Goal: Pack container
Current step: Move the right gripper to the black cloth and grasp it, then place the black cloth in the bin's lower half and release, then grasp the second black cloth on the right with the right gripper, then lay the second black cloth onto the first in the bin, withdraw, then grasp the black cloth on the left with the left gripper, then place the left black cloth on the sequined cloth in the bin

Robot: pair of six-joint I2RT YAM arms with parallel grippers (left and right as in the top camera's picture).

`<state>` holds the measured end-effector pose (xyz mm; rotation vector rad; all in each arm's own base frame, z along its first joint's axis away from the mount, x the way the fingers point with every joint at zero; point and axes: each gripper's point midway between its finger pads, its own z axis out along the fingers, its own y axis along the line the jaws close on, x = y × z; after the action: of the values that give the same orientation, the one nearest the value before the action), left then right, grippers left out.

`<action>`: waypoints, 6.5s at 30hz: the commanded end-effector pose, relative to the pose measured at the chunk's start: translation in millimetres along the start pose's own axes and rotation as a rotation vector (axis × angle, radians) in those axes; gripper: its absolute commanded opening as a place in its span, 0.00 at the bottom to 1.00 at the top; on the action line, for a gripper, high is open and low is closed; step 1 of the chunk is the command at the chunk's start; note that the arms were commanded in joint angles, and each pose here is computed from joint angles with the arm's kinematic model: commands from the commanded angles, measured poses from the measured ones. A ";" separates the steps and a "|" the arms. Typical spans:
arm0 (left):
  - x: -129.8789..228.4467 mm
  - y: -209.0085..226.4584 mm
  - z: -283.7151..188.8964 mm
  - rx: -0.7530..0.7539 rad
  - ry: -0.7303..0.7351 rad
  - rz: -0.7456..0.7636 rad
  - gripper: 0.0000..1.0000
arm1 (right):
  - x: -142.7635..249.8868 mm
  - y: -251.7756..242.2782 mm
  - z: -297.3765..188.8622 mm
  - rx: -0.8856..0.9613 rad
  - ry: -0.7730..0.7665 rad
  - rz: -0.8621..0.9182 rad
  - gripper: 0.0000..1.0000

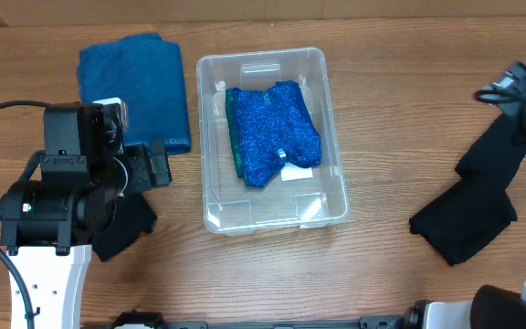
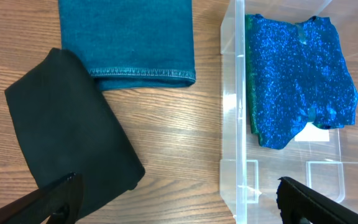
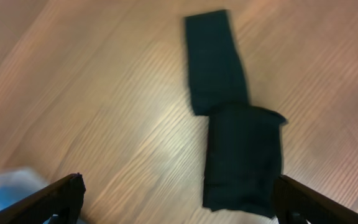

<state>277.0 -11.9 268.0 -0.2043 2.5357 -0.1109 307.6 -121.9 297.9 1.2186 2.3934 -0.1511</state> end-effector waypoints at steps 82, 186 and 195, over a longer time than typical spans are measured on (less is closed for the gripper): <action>-3.4 -3.1 0.1 0.007 0.001 0.018 1.00 | -19.8 -59.5 193.6 -0.142 0.187 0.067 1.00; 51.8 107.5 133.7 0.324 0.369 -0.483 0.04 | 48.5 68.4 59.9 -0.437 0.177 -0.433 1.00; -91.4 -67.3 -43.8 0.418 -0.287 -0.070 0.04 | 47.7 69.0 59.9 -0.438 0.174 -0.433 1.00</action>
<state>328.8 -30.2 338.4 -0.0255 2.2190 -0.5857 356.8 -64.7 226.6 0.5348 2.6332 0.3356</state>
